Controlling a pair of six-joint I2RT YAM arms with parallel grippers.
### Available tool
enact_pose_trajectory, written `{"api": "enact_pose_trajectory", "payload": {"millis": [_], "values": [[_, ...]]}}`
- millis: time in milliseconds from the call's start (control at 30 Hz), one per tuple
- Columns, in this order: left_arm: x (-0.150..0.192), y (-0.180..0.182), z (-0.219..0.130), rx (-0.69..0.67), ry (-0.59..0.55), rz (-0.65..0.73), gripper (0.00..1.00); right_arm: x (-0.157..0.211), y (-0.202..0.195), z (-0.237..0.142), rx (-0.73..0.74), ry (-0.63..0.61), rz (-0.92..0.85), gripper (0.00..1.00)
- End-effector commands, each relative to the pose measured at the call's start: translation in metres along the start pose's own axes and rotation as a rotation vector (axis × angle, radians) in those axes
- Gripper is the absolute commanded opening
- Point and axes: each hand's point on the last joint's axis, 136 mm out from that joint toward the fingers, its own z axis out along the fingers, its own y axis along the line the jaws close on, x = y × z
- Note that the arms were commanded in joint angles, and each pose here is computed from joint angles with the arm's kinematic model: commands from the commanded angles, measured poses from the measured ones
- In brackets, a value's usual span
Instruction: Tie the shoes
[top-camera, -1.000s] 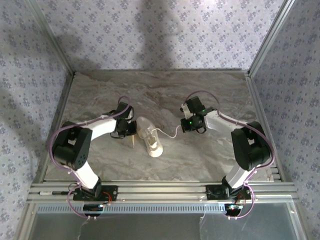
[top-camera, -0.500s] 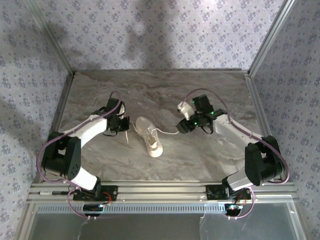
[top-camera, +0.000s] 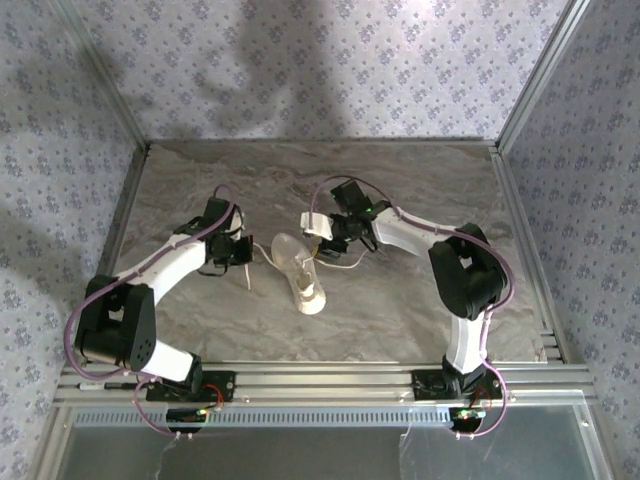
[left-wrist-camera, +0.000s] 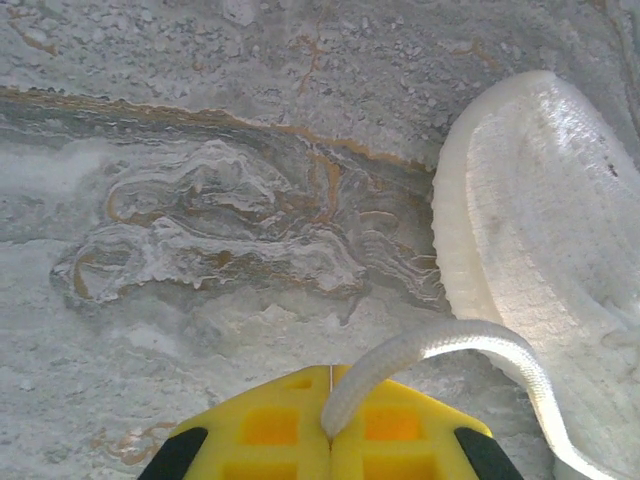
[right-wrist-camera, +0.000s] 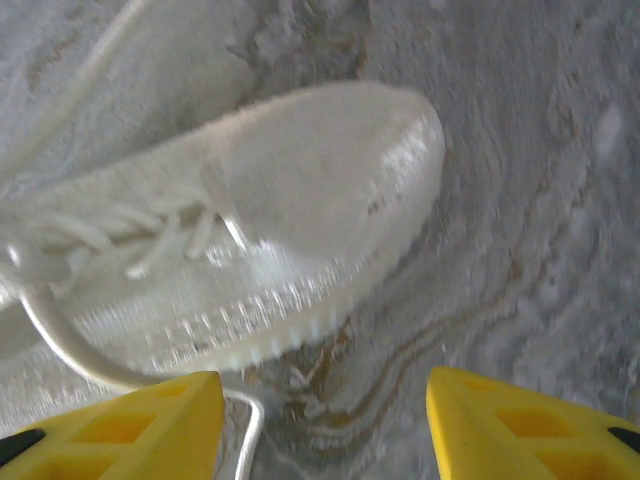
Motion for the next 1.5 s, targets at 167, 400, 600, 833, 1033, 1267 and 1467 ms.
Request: {"api": "enact_pose_trajectory", "payload": {"millis": [167,400,600,833,1033,1267,1467], "values": [[0.001,0.009,-0.012,-0.022,0.023,0.018,0.00,-0.004,0.039,0.019,-0.178,0.028,-0.068,0.57],[-0.001,0.012,-0.015,-0.028,0.019,0.018,0.00,0.011,0.037,0.000,-0.137,0.047,-0.027,0.56],[-0.002,0.011,-0.015,-0.022,0.017,0.013,0.00,0.022,0.040,-0.015,-0.107,0.071,-0.018,0.56],[-0.005,0.008,-0.014,-0.008,0.019,0.005,0.00,0.001,0.051,0.007,-0.162,0.035,-0.031,0.57],[-0.005,0.006,-0.018,-0.003,0.020,0.040,0.00,-0.005,0.050,0.029,-0.178,0.028,-0.026,0.46],[-0.005,0.004,-0.047,-0.009,-0.043,0.269,0.33,-0.002,0.043,0.015,-0.121,-0.003,-0.003,0.00],[0.006,-0.060,-0.085,0.315,-0.295,0.661,0.40,0.003,0.049,0.009,-0.128,0.005,0.012,0.00]]}}
